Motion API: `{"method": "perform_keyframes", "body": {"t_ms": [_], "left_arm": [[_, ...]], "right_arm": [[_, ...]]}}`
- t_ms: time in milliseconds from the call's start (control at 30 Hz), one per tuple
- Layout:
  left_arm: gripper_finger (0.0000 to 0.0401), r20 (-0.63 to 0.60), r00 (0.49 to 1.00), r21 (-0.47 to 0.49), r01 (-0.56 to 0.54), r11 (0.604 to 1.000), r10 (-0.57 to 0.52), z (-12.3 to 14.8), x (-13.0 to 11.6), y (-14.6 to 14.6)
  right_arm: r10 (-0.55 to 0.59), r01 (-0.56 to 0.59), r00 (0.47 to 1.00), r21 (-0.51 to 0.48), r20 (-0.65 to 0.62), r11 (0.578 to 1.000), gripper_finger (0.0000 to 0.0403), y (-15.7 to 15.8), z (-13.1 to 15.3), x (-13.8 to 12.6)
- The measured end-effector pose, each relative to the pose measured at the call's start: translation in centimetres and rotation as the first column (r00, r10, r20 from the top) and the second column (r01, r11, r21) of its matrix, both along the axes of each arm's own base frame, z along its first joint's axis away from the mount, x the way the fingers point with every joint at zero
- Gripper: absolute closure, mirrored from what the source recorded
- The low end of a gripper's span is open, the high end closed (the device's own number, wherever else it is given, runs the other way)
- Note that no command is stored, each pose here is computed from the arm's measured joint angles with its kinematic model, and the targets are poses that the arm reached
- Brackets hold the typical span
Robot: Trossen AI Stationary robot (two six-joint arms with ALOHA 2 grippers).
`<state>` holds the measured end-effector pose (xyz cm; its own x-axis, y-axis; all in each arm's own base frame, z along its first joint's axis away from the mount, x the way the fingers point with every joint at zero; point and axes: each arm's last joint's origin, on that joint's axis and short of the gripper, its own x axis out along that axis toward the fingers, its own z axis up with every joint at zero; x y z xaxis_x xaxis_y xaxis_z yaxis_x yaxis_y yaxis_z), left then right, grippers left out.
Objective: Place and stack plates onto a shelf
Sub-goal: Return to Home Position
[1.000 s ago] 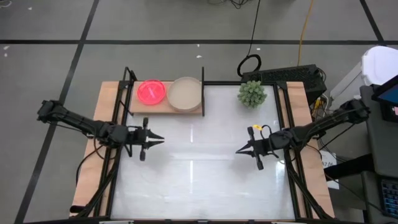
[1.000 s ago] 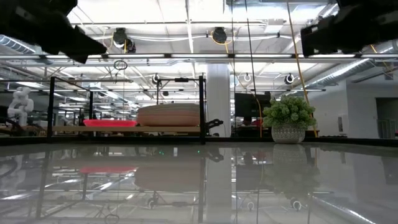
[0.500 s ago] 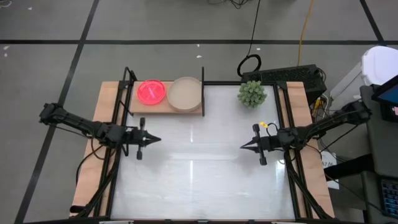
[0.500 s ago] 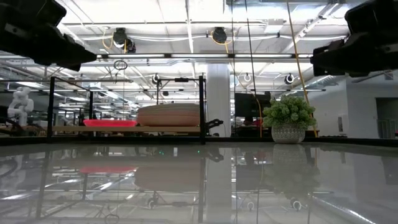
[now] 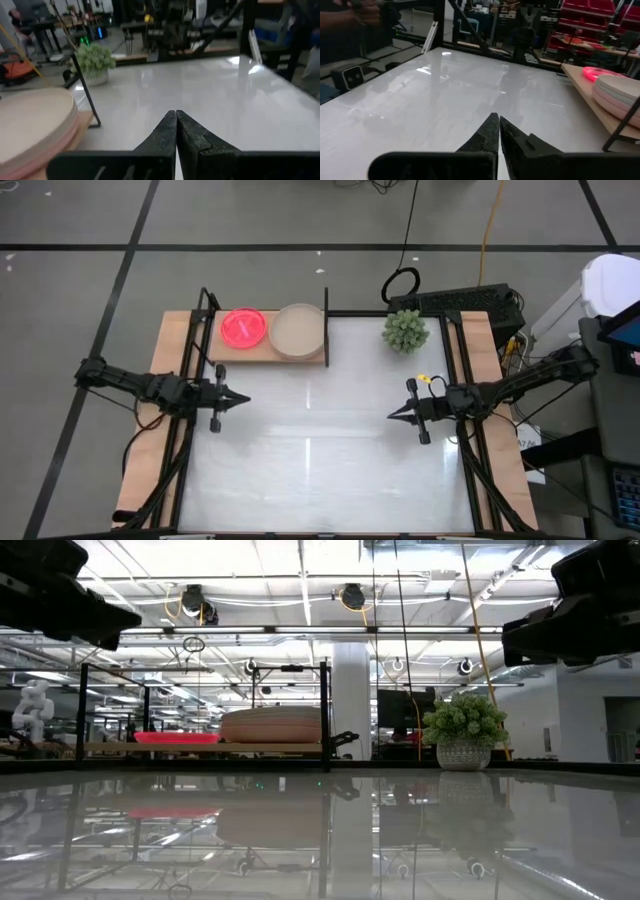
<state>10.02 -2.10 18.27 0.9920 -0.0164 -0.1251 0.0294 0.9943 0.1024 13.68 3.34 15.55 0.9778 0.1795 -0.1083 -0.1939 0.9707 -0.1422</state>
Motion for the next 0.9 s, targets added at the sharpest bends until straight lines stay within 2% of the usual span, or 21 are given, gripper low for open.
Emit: {"method": "perform_keyframes", "body": {"t_ms": [233, 600, 833, 900], "left_arm": [[0.0398, 0.044, 0.998, -0.011, 0.053, 0.999, -0.053, 0.4, -0.4, -0.1], [0.0398, 0.045, 0.997, 0.021, 0.055, 0.998, -0.056, 0.3, -0.4, 0.0], [0.0398, 0.071, 0.996, 0.007, 0.056, 0.998, -0.056, -1.4, -0.4, 0.2], [0.0398, 0.114, 0.991, -0.011, 0.075, 0.997, -0.073, -1.2, -0.4, 0.3]], "right_arm": [[0.0, 0.0, 1.0, -0.003, 0.014, 1.0, 0.0403, -0.1, 0.2, -0.3], [-0.001, 0.001, 1.0, -0.022, 0.0, 1.0, 0.0403, -0.3, 0.2, -1.1], [0.0, 0.001, 1.0, -0.029, 0.023, 1.0, 0.0403, -0.4, 0.5, -1.6], [0.0, 0.001, 0.999, -0.026, 0.032, 1.0, 0.0403, -0.4, 0.6, -1.7]]}}
